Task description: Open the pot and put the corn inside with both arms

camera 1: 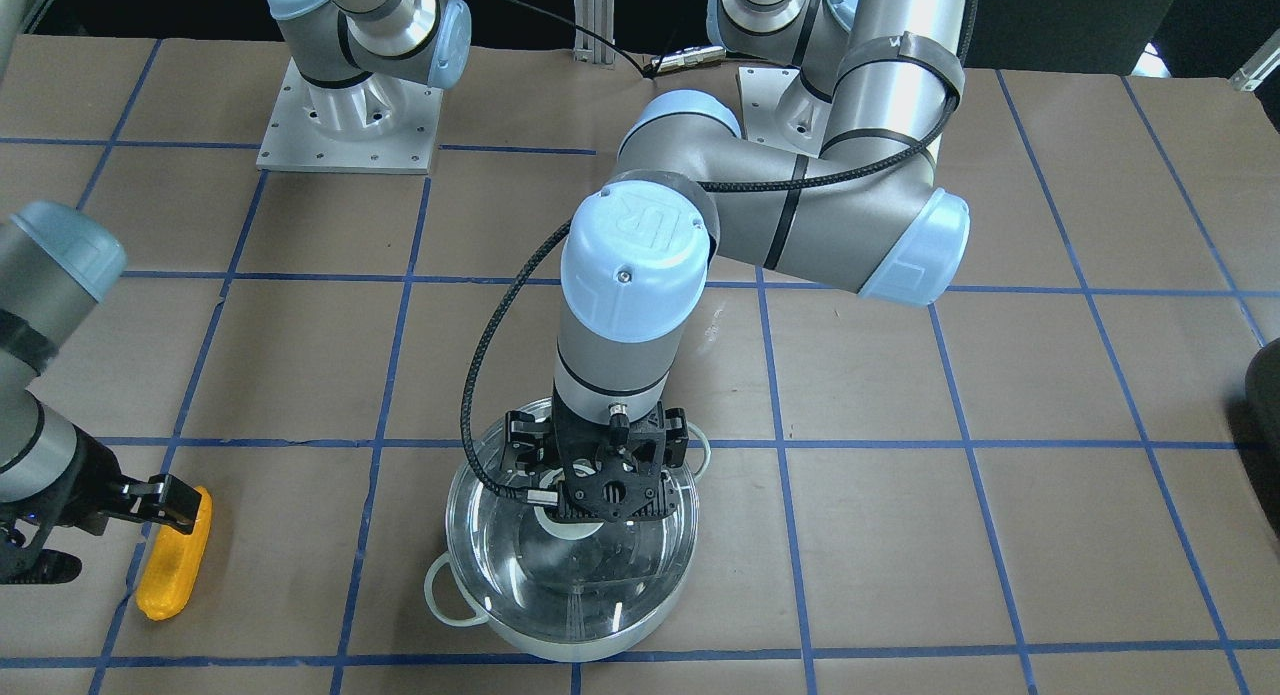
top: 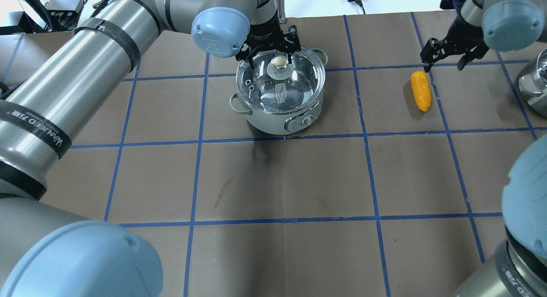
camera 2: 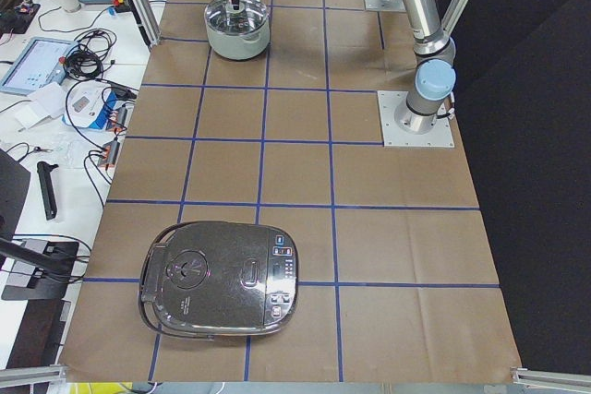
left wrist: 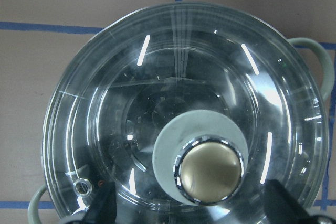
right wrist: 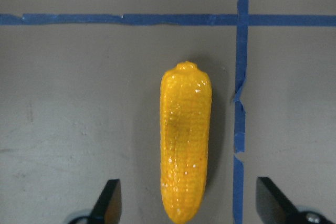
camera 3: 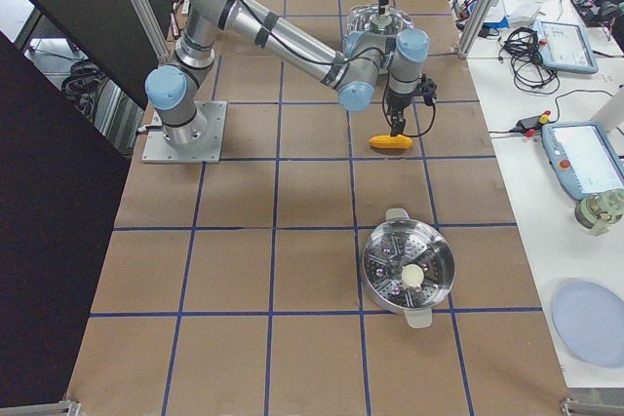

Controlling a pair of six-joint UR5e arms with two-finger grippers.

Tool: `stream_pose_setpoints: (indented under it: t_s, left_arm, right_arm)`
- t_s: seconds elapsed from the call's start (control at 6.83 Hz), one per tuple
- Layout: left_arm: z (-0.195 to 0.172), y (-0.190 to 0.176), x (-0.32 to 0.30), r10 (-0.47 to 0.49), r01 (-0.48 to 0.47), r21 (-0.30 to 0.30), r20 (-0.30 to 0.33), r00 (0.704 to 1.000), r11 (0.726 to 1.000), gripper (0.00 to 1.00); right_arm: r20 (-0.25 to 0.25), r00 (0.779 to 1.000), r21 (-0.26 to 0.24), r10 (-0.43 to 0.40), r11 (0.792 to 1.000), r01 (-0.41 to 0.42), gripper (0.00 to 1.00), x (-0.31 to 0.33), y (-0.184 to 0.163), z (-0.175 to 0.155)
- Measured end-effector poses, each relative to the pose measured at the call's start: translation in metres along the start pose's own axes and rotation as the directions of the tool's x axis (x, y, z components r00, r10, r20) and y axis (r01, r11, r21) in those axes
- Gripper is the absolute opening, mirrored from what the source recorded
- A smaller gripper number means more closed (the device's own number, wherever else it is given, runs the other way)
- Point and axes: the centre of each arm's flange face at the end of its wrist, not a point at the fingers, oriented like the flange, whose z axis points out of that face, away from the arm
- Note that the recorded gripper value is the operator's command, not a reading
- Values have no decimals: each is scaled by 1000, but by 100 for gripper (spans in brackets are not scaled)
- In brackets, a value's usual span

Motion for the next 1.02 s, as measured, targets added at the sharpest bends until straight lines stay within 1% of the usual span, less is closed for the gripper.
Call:
stream_pose_setpoints:
  t_s: [0.15, 0.29, 0.44, 0.59, 0.88, 1.02]
  left_arm:
    - [7, -3, 1, -2, 2, 3, -1, 1000, 1000, 100]
    - [12, -6, 2, -2, 2, 8, -4, 1000, 1000, 100]
    - [15, -8, 3, 0, 0, 15, -7, 1000, 1000, 93]
    - [15, -8, 3, 2, -2, 20, -8, 1000, 1000, 42]
    - [16, -8, 3, 4, -3, 19, -9, 1000, 1000, 20]
    - [15, -7, 4, 4, -3, 18, -10, 1000, 1000, 15]
  right_arm:
    - [6, 1000, 5, -1, 1000, 1, 65, 1, -2, 29]
    - [9, 1000, 4, 0, 1000, 0, 48, 1, -2, 43]
    - [10, 1000, 3, 2, 1000, -2, 20, 2, -2, 48]
    - [11, 1000, 1, 5, 1000, -5, 13, 2, -2, 49]
    - [2, 1000, -1, 9, 1000, -9, 13, 3, -5, 38]
    - [1, 1000, -7, 9, 1000, -9, 13, 4, -5, 13]
